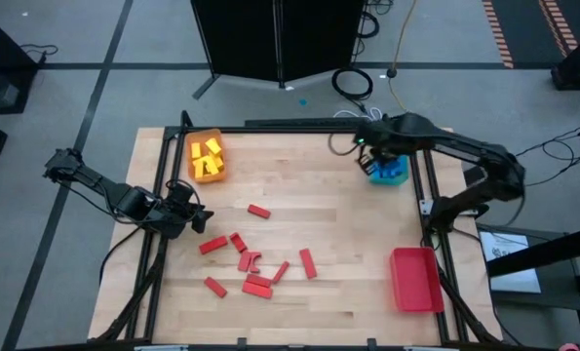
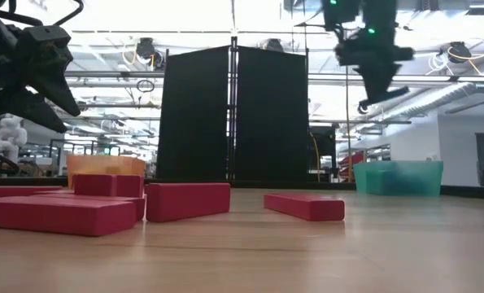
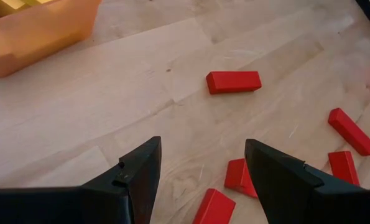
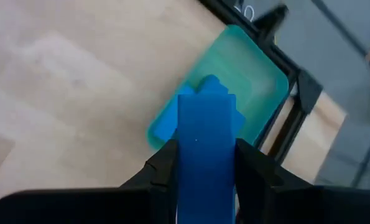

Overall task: Sort blocks
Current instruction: Put the blue block into the blue bin

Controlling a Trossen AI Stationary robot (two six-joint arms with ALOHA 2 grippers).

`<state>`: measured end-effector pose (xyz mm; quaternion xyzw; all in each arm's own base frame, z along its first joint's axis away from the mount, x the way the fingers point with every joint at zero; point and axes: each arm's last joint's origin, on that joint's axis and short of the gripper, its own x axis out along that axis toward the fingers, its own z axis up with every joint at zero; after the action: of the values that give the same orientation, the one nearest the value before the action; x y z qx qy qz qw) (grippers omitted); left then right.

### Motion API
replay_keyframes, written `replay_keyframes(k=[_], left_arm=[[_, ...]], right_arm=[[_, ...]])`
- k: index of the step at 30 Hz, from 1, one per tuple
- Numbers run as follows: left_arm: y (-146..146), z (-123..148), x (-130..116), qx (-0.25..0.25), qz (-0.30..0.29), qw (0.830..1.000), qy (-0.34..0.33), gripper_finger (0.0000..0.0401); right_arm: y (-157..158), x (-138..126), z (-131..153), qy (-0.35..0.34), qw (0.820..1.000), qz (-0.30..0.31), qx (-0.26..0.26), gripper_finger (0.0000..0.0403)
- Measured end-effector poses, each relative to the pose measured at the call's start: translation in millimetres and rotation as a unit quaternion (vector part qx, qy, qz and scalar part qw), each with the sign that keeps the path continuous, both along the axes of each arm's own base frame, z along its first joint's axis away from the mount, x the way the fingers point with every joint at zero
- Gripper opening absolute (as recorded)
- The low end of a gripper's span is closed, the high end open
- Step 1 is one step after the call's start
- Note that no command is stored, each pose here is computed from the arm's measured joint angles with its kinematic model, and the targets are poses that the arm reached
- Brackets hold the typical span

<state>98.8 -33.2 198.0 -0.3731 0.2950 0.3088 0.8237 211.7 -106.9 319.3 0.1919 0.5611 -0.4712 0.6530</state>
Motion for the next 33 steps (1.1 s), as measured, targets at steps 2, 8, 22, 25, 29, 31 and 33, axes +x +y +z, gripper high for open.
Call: replay_keyframes(k=[2,8,22,25,29,31,33], left_arm=[[0.0,0.0,0.0,0.0,0.0,1.0,0.0,0.0228],[0.1,0.3,0.2,-0.005,0.011,1.0,-0.007,0.0228],[-0.8,1.6,2.1,-0.013,0.014,1.0,-0.02,0.0228],[-0.8,1.6,2.1,-0.013,0.014,1.0,-0.02,0.0228],[-0.6,1.6,2.0,-0.011,0.015,1.0,-0.02,0.0228],[-0.4,1.6,2.0,-0.008,0.017,1.0,-0.021,0.0228],[-0.3,1.7,2.0,-0.005,0.018,1.0,-0.022,0.0228]], right_arm=[[-4.3,-13.7,-2.9,-0.03,0.999,-0.032,-0.002,0.0085],[-21.7,-29.2,-27.6,-0.068,0.993,-0.095,-0.016,0.0085],[-53.4,-49.9,-87.7,-0.151,0.95,-0.273,0.0,0.0085],[-56.0,-53.3,-91.3,-0.162,0.937,-0.308,-0.003,0.0097],[-58.8,-56.6,-91.7,-0.162,0.933,-0.321,-0.004,0.0167],[-59.6,-57.5,-91.7,-0.163,0.932,-0.324,-0.005,0.0193],[-60.1,-57.9,-91.7,-0.163,0.932,-0.323,-0.004,0.0207]])
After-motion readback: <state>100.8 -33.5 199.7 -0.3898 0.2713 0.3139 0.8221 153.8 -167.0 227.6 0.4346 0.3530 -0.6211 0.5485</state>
